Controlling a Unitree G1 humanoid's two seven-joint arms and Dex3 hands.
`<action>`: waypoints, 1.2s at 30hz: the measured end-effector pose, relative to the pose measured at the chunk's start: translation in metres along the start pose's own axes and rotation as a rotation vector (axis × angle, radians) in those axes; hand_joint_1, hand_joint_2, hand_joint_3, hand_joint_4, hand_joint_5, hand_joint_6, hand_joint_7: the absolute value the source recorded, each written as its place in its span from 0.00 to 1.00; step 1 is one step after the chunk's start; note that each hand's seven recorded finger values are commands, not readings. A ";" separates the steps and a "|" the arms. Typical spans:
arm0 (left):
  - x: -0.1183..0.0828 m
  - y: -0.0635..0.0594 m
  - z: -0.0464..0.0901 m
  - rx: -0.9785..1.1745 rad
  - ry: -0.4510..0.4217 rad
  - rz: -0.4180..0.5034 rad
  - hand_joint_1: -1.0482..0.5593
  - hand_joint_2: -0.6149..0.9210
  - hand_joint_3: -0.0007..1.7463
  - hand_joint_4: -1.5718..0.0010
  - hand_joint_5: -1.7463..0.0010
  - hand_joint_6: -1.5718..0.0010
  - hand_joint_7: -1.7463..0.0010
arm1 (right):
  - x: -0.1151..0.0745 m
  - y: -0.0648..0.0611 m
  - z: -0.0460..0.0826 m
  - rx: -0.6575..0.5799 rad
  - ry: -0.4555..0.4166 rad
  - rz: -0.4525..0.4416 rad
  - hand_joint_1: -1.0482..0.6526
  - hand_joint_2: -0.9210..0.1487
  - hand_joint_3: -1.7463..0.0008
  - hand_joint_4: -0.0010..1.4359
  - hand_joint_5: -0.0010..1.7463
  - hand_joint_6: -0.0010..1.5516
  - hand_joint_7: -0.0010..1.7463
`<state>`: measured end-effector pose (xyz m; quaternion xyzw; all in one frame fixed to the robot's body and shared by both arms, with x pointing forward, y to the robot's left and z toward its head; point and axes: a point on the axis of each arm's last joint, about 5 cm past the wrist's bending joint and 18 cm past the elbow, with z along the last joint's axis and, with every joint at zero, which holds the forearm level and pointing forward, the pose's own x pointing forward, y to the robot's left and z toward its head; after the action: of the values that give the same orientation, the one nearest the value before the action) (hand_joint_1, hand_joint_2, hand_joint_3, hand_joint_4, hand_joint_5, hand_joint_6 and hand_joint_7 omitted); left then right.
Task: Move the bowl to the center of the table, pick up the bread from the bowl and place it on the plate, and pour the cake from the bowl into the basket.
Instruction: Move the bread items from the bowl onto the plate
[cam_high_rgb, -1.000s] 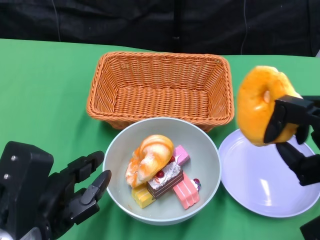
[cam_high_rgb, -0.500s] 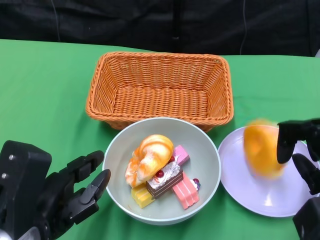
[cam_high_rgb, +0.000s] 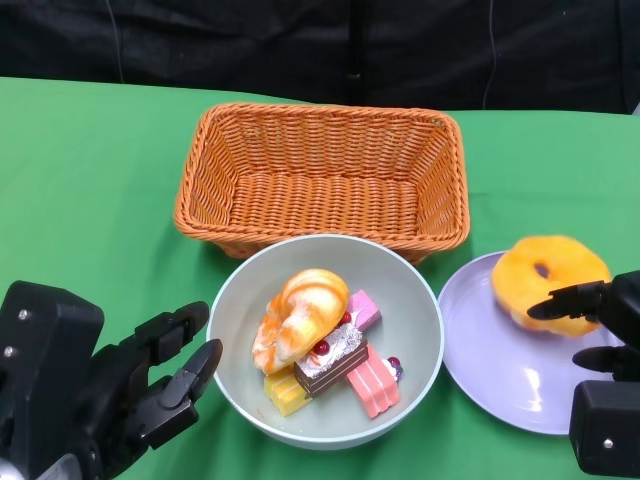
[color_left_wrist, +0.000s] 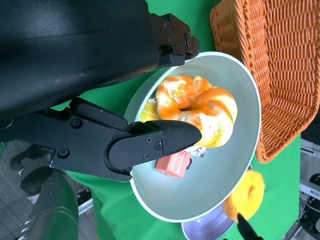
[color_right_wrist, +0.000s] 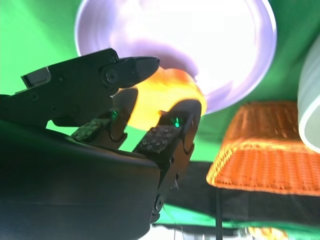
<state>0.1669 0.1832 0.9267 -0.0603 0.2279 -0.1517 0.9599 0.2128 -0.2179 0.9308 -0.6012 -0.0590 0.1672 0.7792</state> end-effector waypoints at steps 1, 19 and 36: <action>0.000 0.000 0.000 0.000 0.000 0.000 0.29 1.00 0.35 0.94 0.94 0.93 1.00 | 0.000 -0.002 0.001 -0.005 0.000 0.010 0.36 0.00 0.98 0.34 0.00 0.28 0.00; 0.000 0.000 0.000 0.002 0.002 0.000 0.29 1.00 0.34 0.94 0.94 0.93 1.00 | -0.009 -0.013 0.014 -0.002 -0.069 -0.080 0.35 0.00 0.99 0.38 0.03 0.31 0.01; 0.002 -0.007 0.000 0.091 0.008 -0.033 0.27 1.00 0.35 0.91 0.92 0.90 0.99 | -0.002 -0.024 0.084 0.256 -0.514 -0.292 0.35 0.00 0.97 0.18 0.50 0.35 0.06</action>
<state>0.1666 0.1763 0.9276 -0.0199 0.2236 -0.1780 0.9581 0.1913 -0.1468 0.9768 -0.4214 -0.3180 0.2057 0.8240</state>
